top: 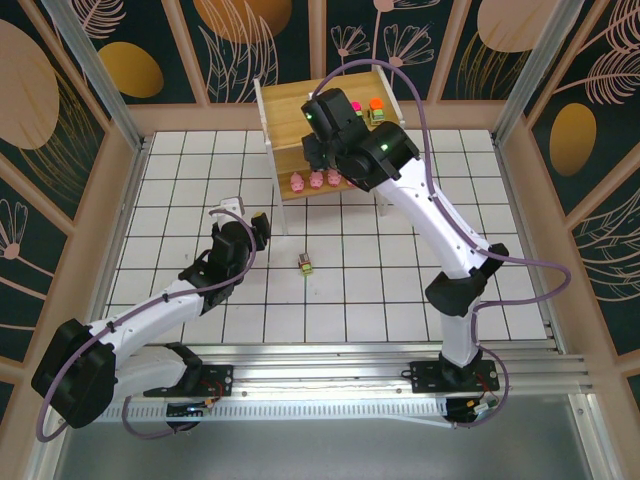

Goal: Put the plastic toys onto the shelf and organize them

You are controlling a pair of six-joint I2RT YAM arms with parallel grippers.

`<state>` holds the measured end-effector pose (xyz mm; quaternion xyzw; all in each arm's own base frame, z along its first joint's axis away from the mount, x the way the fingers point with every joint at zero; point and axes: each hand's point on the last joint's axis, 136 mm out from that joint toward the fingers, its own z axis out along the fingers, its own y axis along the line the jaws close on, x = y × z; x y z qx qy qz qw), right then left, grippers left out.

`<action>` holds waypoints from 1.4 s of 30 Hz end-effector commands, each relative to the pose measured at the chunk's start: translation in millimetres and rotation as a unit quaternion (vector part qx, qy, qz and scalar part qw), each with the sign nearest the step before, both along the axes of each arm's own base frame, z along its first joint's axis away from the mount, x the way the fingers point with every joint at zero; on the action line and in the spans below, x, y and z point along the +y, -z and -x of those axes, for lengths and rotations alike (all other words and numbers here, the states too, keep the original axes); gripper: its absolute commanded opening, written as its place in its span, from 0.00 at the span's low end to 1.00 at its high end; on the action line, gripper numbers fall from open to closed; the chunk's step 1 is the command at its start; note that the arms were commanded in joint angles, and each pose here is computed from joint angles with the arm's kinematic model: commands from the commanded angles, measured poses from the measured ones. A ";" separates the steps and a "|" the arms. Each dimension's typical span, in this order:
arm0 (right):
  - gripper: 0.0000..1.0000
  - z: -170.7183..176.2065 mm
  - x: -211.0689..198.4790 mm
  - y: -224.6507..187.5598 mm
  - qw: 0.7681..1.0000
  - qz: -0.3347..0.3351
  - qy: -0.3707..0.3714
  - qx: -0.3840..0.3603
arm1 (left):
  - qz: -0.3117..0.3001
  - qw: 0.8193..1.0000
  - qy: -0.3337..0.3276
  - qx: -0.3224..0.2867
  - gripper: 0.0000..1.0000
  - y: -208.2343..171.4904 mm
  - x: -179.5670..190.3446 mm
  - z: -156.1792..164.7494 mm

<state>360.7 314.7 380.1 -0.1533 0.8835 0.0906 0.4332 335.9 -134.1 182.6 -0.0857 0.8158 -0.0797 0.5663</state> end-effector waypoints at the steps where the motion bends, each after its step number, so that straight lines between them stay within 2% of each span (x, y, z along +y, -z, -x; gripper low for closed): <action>1: 0.15 9.0 -9.6 -12.7 1.000 0.001 0.003 -0.010 | 0.005 1.000 -0.003 -0.007 0.68 -3.7 2.4 -0.4; 8: 0.15 0.2 -6.9 -3.8 1.000 0.008 0.008 -0.004 | 0.003 1.000 -0.004 -0.007 0.68 -3.6 2.5 -0.7; 15: 0.15 -13.9 -8.4 -15.2 0.999 -0.011 0.021 -0.024 | 0.004 1.000 -0.003 -0.007 0.68 -4.1 2.2 -0.6; 23: 0.16 -27.1 -1.5 -9.8 0.999 -0.023 0.017 -0.019 | 0.003 1.000 -0.005 -0.009 0.68 -5.5 2.9 -0.6; 35: 0.15 10.1 -7.8 -14.6 1.000 -0.010 0.014 -0.023 | 0.001 1.000 -0.004 -0.006 0.68 -3.5 2.3 -1.4; 42: 0.15 19.2 -12.8 -7.5 1.000 0.001 0.018 -0.017 | -0.001 1.000 -0.004 -0.003 0.68 -0.4 1.7 -2.2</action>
